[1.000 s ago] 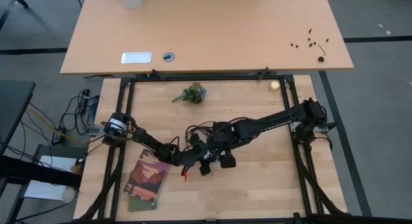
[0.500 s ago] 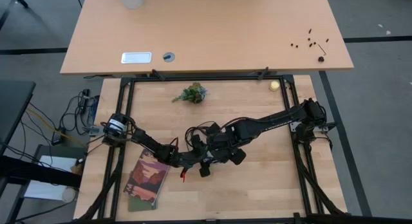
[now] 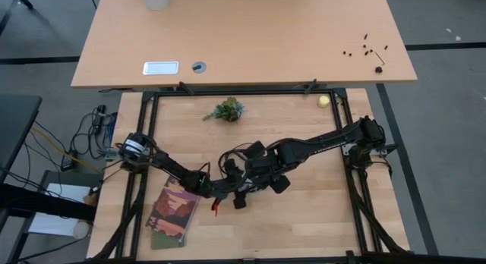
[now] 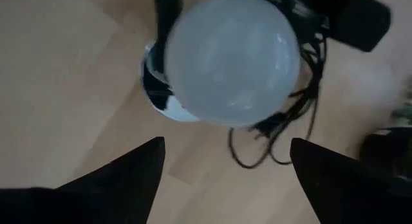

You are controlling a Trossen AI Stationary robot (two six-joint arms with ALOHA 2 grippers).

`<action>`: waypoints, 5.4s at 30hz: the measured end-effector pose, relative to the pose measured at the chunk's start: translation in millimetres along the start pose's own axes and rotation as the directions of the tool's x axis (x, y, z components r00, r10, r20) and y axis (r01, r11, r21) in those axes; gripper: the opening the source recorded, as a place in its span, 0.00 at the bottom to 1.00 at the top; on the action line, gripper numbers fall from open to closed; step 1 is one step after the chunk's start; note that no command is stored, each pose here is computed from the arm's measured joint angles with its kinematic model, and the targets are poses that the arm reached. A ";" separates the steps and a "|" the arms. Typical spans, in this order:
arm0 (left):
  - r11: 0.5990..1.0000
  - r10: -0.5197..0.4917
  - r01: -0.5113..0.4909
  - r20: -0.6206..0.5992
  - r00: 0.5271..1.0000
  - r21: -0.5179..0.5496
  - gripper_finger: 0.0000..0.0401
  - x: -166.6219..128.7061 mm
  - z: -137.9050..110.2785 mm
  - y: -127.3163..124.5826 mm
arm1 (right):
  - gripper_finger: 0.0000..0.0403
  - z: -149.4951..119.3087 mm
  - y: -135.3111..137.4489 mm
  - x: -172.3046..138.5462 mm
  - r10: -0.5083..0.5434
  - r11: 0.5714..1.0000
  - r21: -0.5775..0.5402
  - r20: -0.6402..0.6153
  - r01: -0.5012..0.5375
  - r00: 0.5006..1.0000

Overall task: Screw lightbulb
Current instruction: Insert the white lightbulb into the lamp socket

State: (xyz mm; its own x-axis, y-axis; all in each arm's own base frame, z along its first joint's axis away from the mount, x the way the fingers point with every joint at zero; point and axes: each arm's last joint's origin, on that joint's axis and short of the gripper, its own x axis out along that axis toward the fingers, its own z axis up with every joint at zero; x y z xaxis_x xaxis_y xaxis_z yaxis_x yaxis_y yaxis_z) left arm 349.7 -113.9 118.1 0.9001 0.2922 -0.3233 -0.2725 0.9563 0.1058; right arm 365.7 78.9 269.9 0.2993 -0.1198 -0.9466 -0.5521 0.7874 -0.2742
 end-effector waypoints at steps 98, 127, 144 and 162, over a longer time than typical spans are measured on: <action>0.994 -0.012 0.020 0.068 0.998 -0.110 0.56 6.0 -11.8 14.3 | 0.87 19.0 0.4 11.7 -0.092 0.962 0.271 0.198 0.035 0.976; 0.995 -0.028 0.030 0.030 0.999 -0.094 0.56 6.0 -16.0 13.7 | 0.87 9.0 -0.4 36.5 -0.108 0.950 0.309 0.190 0.045 0.976; 0.995 -0.028 0.031 0.026 0.999 -0.092 0.56 5.9 -16.5 13.7 | 0.86 9.7 -0.7 49.9 -0.083 0.925 0.380 0.164 0.015 0.983; 0.995 -0.030 0.034 0.038 0.999 -0.099 0.56 5.8 -15.2 13.5 | 0.63 8.5 0.0 50.1 -0.070 0.860 0.511 0.154 -0.019 0.986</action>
State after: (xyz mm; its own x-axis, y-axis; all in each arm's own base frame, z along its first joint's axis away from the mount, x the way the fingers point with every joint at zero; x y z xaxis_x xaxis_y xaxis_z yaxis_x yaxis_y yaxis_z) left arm 346.0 -99.1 103.3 0.9199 0.2630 -0.2908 -0.2745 0.9616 0.0012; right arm 387.3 78.0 224.0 0.4536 -0.0799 -0.8876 -0.0829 0.9879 -0.1313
